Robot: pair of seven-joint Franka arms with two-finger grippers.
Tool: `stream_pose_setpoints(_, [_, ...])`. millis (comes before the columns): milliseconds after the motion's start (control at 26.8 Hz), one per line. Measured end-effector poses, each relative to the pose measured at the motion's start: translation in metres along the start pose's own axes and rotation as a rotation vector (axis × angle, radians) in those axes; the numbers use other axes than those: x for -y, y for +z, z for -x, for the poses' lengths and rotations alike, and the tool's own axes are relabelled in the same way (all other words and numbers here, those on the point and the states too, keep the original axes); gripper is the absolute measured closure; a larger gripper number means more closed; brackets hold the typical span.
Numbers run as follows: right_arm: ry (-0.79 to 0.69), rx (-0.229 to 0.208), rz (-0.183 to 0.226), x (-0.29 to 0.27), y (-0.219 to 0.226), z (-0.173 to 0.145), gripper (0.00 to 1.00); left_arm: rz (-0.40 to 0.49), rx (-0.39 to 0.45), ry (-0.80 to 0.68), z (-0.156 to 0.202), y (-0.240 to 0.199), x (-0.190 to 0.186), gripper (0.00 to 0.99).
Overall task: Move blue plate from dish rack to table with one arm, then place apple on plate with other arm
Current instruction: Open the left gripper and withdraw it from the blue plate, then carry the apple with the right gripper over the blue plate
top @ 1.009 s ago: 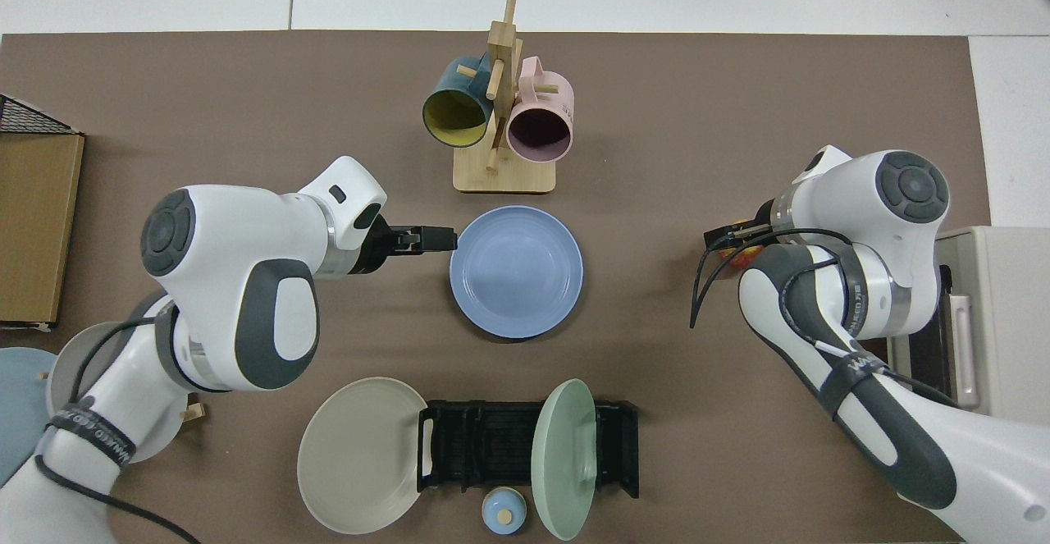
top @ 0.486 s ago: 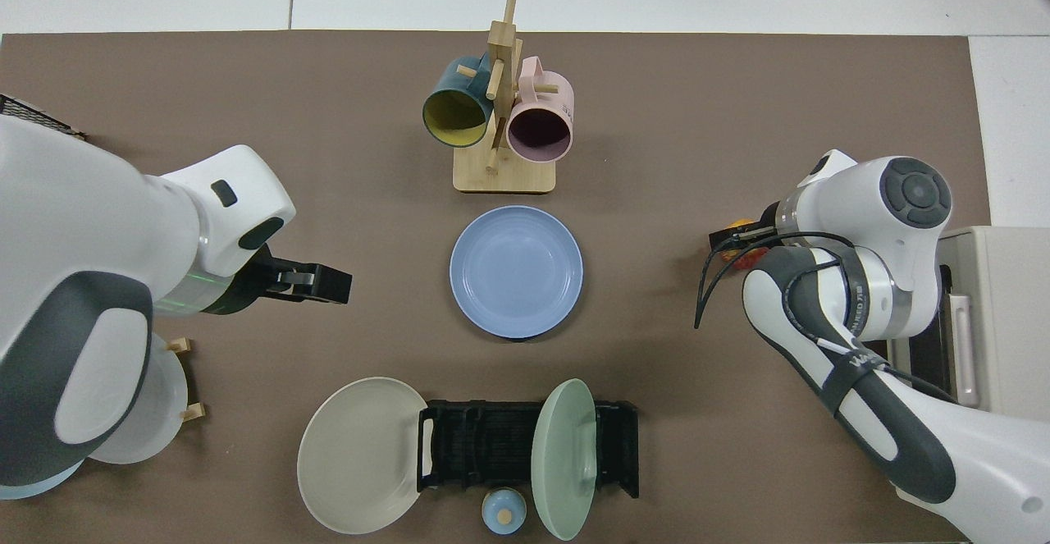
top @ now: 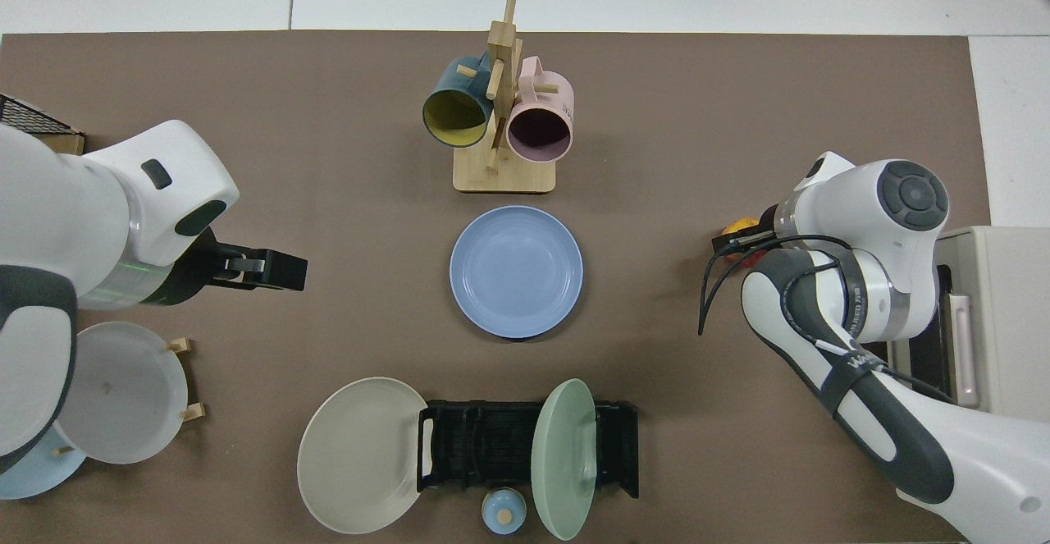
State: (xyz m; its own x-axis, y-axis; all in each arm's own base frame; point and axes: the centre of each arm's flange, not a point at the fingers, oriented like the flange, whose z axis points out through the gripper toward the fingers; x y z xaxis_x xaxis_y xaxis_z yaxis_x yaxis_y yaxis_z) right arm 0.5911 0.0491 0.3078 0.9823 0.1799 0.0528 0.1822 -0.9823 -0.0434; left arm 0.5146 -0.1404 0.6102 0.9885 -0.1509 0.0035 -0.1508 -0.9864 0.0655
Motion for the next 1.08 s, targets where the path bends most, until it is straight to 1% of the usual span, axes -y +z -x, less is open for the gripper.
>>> stream_pose_setpoints(224, [0.029,-0.013,-0.003,0.016,-0.017,-0.011,0.25,-0.001,-0.01,0.001,0.0,-0.005,-0.001,0.004])
stream_pose_setpoints(336, [0.055,-0.017,-0.008,0.033,-0.039,-0.021,0.25,0.002,-0.013,-0.021,-0.001,-0.01,0.013,0.004])
stream_pose_setpoints(448, [0.08,-0.018,-0.014,0.054,-0.065,-0.027,0.25,0.007,0.003,-0.04,0.002,-0.016,0.026,0.004])
stream_pose_setpoints(635, [0.117,-0.02,-0.023,0.113,-0.096,-0.023,0.25,0.008,0.023,-0.052,0.003,-0.037,0.042,0.004])
stream_pose_setpoints(859, [0.169,-0.028,-0.032,0.202,-0.107,-0.01,0.25,-0.011,0.01,-0.048,-0.01,-0.052,0.047,0.004])
stream_pose_setpoints(1083, [0.182,-0.038,-0.05,0.256,-0.111,0.002,0.25,-0.013,0.002,-0.056,-0.017,-0.055,0.053,0.0])
